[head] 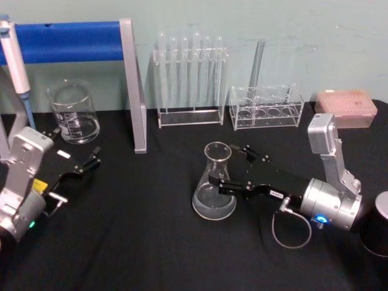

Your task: Grasp the erlenmeyer flask with one hand, shake it three times, then place it back.

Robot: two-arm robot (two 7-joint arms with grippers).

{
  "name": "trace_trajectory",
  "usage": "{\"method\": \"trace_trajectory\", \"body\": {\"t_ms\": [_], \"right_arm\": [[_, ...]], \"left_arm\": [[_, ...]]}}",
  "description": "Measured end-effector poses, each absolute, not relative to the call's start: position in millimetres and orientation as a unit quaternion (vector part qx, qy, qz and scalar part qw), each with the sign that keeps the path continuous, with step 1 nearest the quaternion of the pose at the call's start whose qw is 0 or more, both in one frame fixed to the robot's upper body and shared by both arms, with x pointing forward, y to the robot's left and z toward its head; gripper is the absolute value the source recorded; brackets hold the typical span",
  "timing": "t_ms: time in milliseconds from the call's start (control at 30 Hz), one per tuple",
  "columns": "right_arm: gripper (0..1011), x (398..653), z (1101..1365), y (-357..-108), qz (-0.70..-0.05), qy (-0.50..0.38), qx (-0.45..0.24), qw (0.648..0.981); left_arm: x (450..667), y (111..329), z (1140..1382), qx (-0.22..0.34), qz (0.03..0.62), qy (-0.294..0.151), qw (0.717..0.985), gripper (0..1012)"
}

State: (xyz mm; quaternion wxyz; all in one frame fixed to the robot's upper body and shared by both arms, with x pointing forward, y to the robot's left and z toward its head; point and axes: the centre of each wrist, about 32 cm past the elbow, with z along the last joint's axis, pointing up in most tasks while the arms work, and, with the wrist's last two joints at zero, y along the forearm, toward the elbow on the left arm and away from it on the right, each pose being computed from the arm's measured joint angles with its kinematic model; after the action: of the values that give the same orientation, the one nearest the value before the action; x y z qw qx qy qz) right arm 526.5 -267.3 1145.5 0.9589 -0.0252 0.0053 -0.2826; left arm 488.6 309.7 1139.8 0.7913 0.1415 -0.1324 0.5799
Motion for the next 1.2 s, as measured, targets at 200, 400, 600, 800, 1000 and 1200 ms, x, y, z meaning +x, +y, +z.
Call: {"method": "trace_trajectory", "body": {"t_ms": [200,400,600,800,1000,1200], "right_arm": [[1000,532,1144,-265,-0.277,0.007,-0.027,0.960],[1000,534,1144,-263,-0.273,0.006,-0.029,0.962],[1000,536,1144,-262,-0.272,0.006,-0.032,0.962],[1000,538,1144,-260,-0.271,0.006,-0.035,0.962],[1000,540,1145,-258,-0.270,0.006,-0.035,0.962],[1000,541,1145,-257,-0.271,0.005,-0.036,0.962]], "left_arm": [[489,310,1140,0.141,0.580,-0.132,0.791,1001],[489,310,1140,0.141,0.580,-0.132,0.791,1001],[489,310,1140,0.142,0.580,-0.132,0.791,1001],[489,310,1140,0.141,0.580,-0.132,0.791,1001],[489,310,1140,0.142,0.580,-0.132,0.791,1001],[489,310,1140,0.141,0.580,-0.132,0.791,1001]]}}
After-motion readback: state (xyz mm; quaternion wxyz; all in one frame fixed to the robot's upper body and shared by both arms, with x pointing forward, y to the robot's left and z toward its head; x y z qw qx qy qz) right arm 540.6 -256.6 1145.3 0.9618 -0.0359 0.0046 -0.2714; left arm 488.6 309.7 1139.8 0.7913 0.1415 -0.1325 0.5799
